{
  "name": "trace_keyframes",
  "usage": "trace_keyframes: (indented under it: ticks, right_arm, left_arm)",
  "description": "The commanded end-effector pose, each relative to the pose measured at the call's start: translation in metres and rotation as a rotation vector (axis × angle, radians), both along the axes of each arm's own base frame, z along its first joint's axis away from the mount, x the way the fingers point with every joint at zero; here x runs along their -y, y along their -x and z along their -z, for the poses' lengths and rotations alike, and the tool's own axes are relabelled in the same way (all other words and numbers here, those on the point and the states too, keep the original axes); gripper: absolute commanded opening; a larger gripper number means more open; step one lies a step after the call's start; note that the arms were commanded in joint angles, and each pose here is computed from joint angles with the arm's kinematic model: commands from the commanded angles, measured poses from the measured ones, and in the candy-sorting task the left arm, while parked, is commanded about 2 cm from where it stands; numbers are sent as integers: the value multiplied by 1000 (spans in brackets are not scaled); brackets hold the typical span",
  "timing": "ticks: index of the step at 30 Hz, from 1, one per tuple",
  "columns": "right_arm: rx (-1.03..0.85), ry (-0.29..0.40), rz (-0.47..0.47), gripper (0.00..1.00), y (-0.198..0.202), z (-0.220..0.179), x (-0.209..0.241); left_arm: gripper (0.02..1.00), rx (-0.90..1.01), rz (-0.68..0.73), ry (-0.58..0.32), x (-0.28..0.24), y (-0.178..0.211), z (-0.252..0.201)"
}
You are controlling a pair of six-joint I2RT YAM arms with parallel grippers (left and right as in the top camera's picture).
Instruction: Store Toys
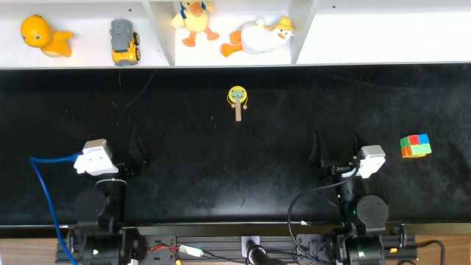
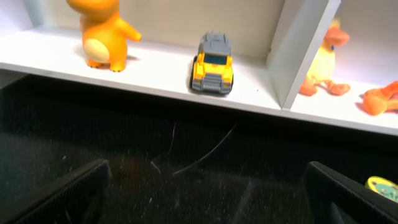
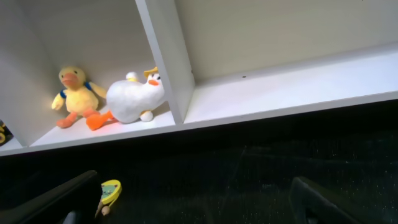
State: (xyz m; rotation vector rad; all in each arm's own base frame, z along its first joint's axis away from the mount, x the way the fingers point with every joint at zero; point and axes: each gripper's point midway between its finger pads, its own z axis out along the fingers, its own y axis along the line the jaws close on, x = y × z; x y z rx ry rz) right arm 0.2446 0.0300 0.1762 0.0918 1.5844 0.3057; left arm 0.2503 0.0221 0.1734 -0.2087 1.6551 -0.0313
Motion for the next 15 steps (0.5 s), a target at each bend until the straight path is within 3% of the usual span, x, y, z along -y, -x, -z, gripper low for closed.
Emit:
trace_keyframes:
  ticks: [1,7,15]
  right_arm:
    - [0,4,-11,993,0,4,-2]
    - [0,4,-11,996,0,4,-2]
    - [0,4,-11,996,0,4,-2]
  left_arm:
    - [998,44,-22,19,-3,4,4]
    - [998,37,-43,54,-6,6,14]
    - [998,27,-28,18,-4,6,16]
